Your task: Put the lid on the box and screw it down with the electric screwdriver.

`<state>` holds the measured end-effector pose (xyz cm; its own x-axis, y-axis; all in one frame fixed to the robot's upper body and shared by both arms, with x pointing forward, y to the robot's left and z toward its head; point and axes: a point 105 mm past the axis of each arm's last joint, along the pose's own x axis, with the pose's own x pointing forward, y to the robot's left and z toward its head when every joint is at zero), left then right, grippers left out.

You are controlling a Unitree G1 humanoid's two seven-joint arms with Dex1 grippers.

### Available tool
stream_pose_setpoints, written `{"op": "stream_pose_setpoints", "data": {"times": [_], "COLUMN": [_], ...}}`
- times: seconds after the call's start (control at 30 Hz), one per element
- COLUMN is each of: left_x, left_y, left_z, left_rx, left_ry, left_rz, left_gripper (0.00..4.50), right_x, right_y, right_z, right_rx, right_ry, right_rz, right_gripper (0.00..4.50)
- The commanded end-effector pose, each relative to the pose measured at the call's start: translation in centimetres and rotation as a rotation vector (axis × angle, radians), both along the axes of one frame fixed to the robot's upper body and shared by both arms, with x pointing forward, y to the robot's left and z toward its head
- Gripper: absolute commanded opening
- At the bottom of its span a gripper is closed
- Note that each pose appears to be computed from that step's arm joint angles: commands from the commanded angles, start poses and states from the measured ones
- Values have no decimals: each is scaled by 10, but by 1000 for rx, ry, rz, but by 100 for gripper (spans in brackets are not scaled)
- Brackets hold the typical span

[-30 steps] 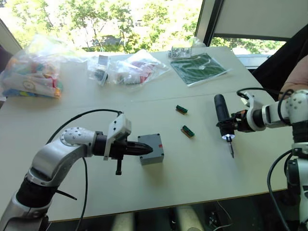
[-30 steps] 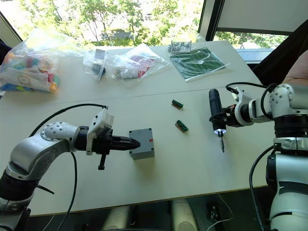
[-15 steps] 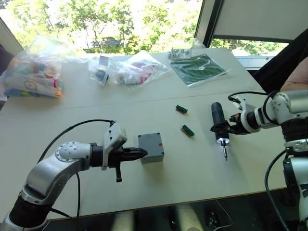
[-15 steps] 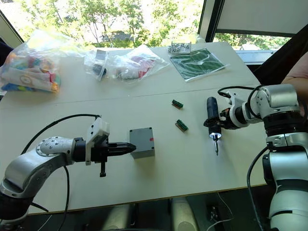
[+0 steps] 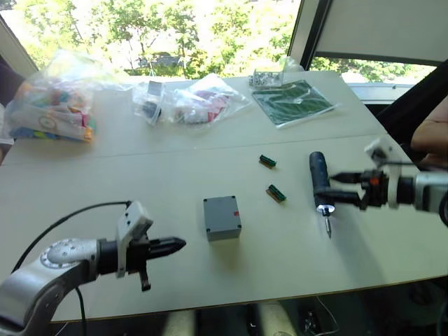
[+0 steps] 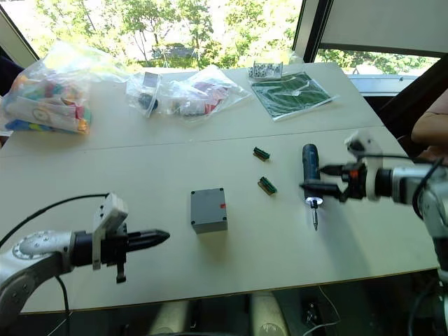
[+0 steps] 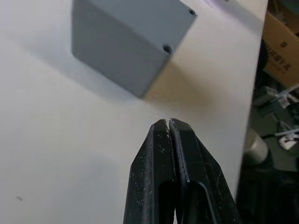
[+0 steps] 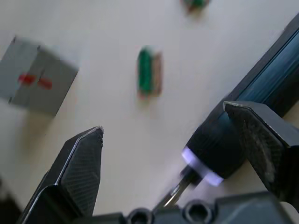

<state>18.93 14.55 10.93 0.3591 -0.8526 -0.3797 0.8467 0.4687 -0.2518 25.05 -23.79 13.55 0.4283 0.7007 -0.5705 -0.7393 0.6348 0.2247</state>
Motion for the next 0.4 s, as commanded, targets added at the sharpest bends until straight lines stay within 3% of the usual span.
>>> {"op": "stream_pose_setpoints", "data": {"times": [0.03, 0.17, 0.4], "left_x": [-15, -27, -30], "left_y": [-10, -9, 8], "left_z": [-8, -19, -16], "left_rx": [-7, -18, -22], "left_ry": [34, 100, 105], "left_rz": [-30, -23, 52], "left_gripper": [0, 0, 0], "right_x": [-37, -60, -65], "right_y": [10, 26, 60], "right_z": [2, -2, -4], "right_rx": [-3, 42, 82], "right_ry": [41, 105, 96], "right_rz": [131, 227, 363], "right_gripper": [445, 445, 445]}}
